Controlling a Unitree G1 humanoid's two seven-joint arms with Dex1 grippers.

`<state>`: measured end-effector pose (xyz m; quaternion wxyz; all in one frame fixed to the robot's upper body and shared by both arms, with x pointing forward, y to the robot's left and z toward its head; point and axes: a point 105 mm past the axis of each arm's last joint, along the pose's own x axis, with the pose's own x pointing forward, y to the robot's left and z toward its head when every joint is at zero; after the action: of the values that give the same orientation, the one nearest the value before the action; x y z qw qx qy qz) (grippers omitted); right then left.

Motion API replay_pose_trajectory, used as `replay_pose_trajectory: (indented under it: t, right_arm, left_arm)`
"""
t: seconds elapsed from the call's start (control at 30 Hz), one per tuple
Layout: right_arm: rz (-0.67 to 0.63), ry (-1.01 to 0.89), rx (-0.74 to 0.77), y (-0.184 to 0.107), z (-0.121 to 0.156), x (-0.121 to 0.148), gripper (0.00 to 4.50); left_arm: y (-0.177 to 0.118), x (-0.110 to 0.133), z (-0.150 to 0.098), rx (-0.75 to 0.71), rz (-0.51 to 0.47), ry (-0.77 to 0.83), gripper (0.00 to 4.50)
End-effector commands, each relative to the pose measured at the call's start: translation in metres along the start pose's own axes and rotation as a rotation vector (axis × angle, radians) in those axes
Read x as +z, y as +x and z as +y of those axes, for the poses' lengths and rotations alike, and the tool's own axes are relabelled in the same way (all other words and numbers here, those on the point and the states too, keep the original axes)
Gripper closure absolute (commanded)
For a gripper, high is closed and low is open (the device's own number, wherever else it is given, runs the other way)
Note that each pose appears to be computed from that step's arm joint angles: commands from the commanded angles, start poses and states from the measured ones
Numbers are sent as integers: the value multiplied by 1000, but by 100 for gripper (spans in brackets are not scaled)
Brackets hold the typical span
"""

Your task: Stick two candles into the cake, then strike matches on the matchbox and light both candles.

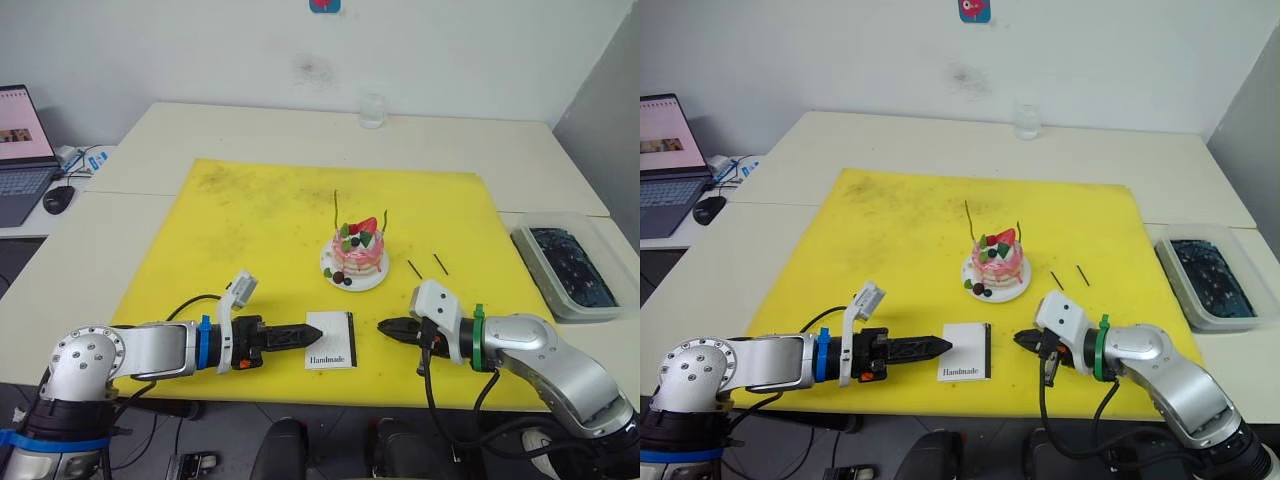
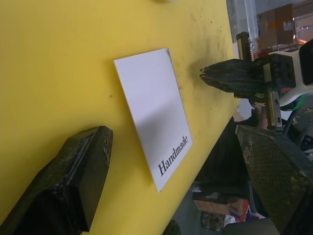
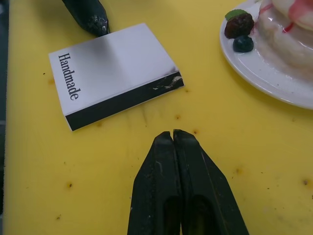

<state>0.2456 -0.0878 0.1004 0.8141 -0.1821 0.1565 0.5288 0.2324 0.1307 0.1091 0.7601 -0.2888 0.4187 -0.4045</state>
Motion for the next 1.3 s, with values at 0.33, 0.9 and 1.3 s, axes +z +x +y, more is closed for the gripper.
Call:
replay_pose_trajectory:
  t: [0.33,0.9,1.3]
  right_arm:
    - [46,-20,68,8,6,4,447]
    - [36,-21,127,35,17,10,447]
    - [-26,-4,171,42,24,24,447]
  left_arm:
    - [18,-6,-13,-17,36,-30,0]
    - [33,-22,4,21,66,-51,0]
    - [35,-26,3,20,70,-42,0]
